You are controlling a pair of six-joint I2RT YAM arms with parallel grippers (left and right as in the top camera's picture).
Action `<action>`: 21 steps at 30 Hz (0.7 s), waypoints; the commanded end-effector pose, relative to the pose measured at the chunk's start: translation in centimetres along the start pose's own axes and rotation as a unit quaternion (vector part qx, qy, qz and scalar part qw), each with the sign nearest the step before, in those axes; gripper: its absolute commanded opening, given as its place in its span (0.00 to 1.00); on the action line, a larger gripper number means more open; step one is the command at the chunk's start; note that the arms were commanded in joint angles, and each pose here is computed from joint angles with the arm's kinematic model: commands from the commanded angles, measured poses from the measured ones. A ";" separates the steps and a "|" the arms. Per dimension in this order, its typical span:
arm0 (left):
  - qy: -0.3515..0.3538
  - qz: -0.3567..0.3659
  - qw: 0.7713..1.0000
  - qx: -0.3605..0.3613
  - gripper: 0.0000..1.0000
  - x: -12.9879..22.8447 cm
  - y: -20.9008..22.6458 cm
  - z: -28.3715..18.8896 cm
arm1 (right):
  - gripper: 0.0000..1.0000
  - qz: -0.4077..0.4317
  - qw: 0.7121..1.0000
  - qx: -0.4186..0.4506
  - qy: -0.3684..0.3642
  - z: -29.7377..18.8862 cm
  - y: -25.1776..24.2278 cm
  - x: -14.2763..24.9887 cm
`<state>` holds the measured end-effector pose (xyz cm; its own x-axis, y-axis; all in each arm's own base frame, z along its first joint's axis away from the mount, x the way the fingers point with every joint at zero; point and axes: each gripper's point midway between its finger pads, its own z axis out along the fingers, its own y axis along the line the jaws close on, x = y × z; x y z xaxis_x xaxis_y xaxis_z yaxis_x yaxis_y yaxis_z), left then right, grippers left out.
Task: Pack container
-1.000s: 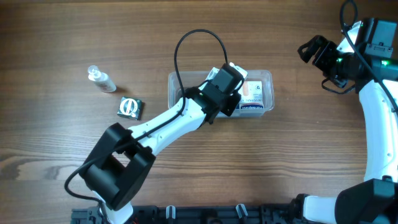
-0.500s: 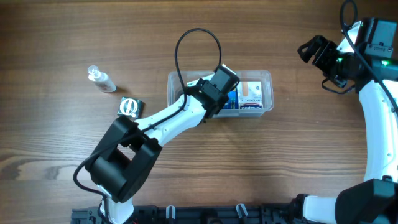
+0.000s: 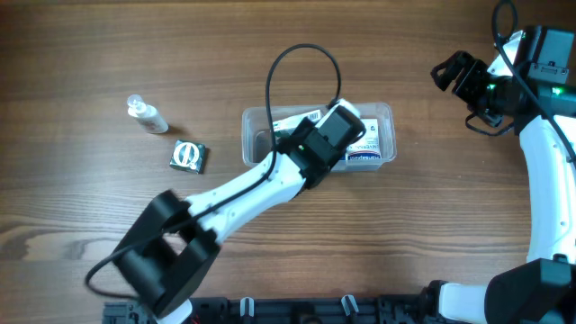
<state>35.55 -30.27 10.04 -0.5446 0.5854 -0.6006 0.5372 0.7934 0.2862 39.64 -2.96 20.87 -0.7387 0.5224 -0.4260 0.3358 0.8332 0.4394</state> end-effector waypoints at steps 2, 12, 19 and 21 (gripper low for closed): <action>-0.067 -0.029 0.994 0.085 0.04 -3.6 -2.0 -2.3 | 1.00 -0.002 1.000 -0.013 -0.010 -0.9 0.7 -0.2; -0.059 -0.060 0.994 0.072 0.04 -2.8 -1.1 2.9 | 1.00 -0.002 1.000 -0.013 -0.010 -0.9 0.7 -0.2; -0.050 -0.081 0.994 0.052 0.04 -2.2 1.7 4.0 | 1.00 -0.002 1.000 -0.013 -0.010 -0.9 0.7 -0.2; -0.035 -0.081 0.995 0.049 0.04 -1.5 2.1 4.2 | 1.00 -0.002 1.000 -0.013 -0.010 -0.9 0.7 -0.2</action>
<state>39.91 -31.18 9.15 -0.5539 0.4432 -0.7048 0.5235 0.8437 0.1191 39.64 -2.97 20.87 -0.7386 0.5224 -0.4261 0.3360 0.8332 0.4392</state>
